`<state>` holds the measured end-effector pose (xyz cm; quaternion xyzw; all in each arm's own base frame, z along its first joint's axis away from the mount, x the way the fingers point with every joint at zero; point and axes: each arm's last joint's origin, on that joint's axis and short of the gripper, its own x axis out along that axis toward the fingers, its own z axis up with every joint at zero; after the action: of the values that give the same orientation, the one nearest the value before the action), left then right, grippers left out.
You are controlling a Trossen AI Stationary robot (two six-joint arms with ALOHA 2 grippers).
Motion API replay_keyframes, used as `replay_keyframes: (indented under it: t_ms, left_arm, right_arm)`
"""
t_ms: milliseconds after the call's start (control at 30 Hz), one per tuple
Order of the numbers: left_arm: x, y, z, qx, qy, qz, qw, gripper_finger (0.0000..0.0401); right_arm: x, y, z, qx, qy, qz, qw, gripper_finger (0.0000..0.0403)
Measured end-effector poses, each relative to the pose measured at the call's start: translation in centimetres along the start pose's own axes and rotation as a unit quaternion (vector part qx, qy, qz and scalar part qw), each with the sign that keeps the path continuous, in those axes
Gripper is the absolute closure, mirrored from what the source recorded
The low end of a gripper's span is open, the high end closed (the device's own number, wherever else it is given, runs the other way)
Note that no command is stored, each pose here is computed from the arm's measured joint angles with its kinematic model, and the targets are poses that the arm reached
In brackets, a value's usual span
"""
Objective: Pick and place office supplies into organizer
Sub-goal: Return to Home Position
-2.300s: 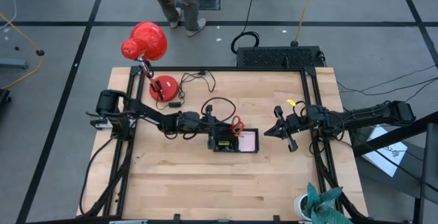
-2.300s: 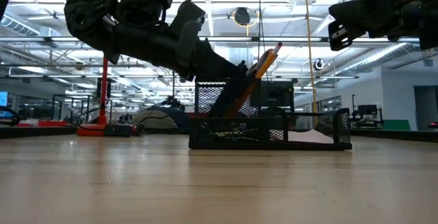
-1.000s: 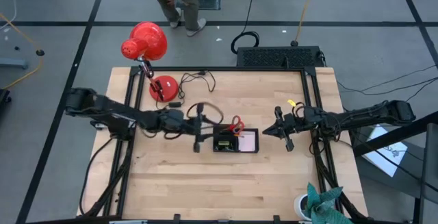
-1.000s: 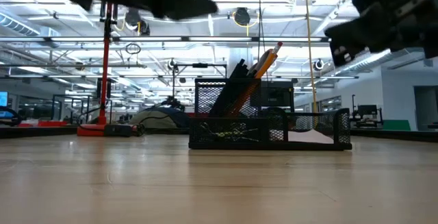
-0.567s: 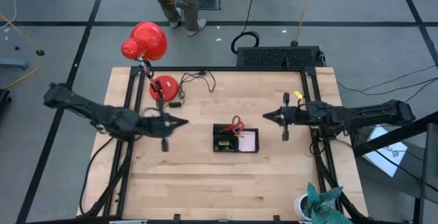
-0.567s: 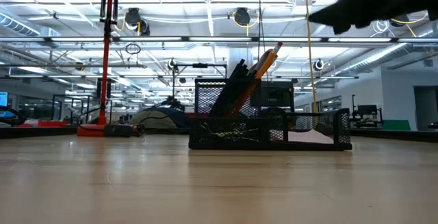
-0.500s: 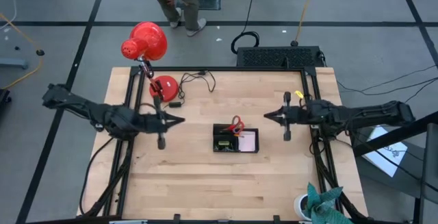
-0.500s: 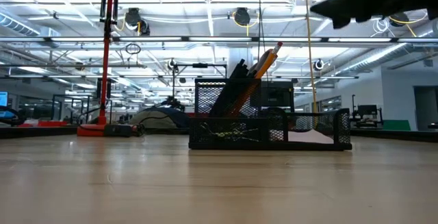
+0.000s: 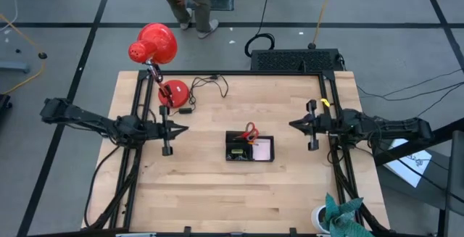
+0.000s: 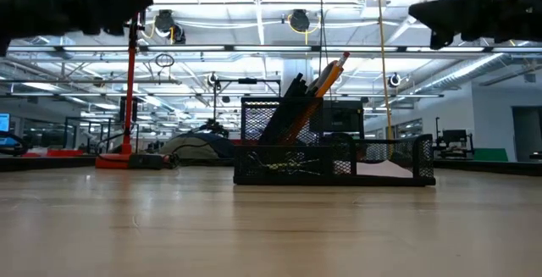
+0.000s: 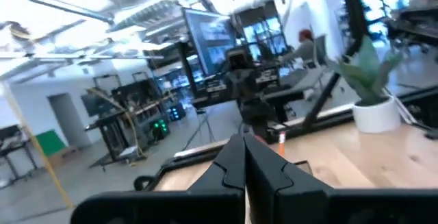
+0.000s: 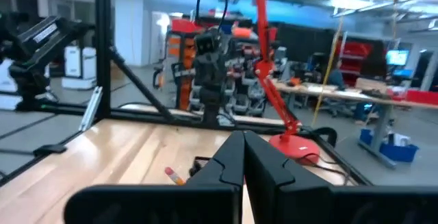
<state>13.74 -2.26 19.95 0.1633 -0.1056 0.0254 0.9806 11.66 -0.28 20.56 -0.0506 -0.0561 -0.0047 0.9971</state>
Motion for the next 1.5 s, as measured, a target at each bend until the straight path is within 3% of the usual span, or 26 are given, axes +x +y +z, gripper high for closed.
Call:
replay_keyframes:
  t_ms: [300, 467, 667, 867, 1100, 1333, 1500]
  left_arm:
    - [-0.3, 1.6, -3.4, -0.045, 0.097, 0.010, 0.994, 0.0400]
    - [-0.4, 3.0, -3.5, -0.073, 0.073, -0.026, 0.994, 0.0400]
    - [-0.7, 3.6, -3.2, -0.120, 0.053, -0.033, 0.991, 0.0401]
    - [-1.2, 2.3, -3.3, -0.078, 0.098, -0.002, 0.992, 0.0401]
    - [-2.3, 1.1, -3.2, -0.024, 0.135, -0.017, 0.990, 0.0401]
    - [-3.3, 1.2, -2.8, 0.001, 0.092, -0.037, 0.995, 0.0401]
    - [-4.2, 1.3, -2.9, -0.004, 0.101, -0.035, 0.994, 0.0401]
  right_arm:
    - [-0.7, -0.4, -2.2, 0.026, 0.000, -0.025, 0.999, 0.0403]
    - [-0.8, -0.9, -1.8, 0.026, -0.026, -0.013, 0.999, 0.0403]
    - [-1.2, -1.4, -1.8, 0.063, -0.029, 0.015, 0.998, 0.0403]
    - [-1.8, -1.3, -1.3, 0.062, -0.054, 0.012, 0.997, 0.0403]
    - [-2.7, -1.1, -0.8, 0.053, -0.081, 0.025, 0.995, 0.0403]
    - [-2.6, -1.1, -1.2, 0.047, -0.065, 0.024, 0.997, 0.0403]
    - [-2.6, -1.1, -1.5, 0.040, -0.050, 0.023, 0.998, 0.0403]
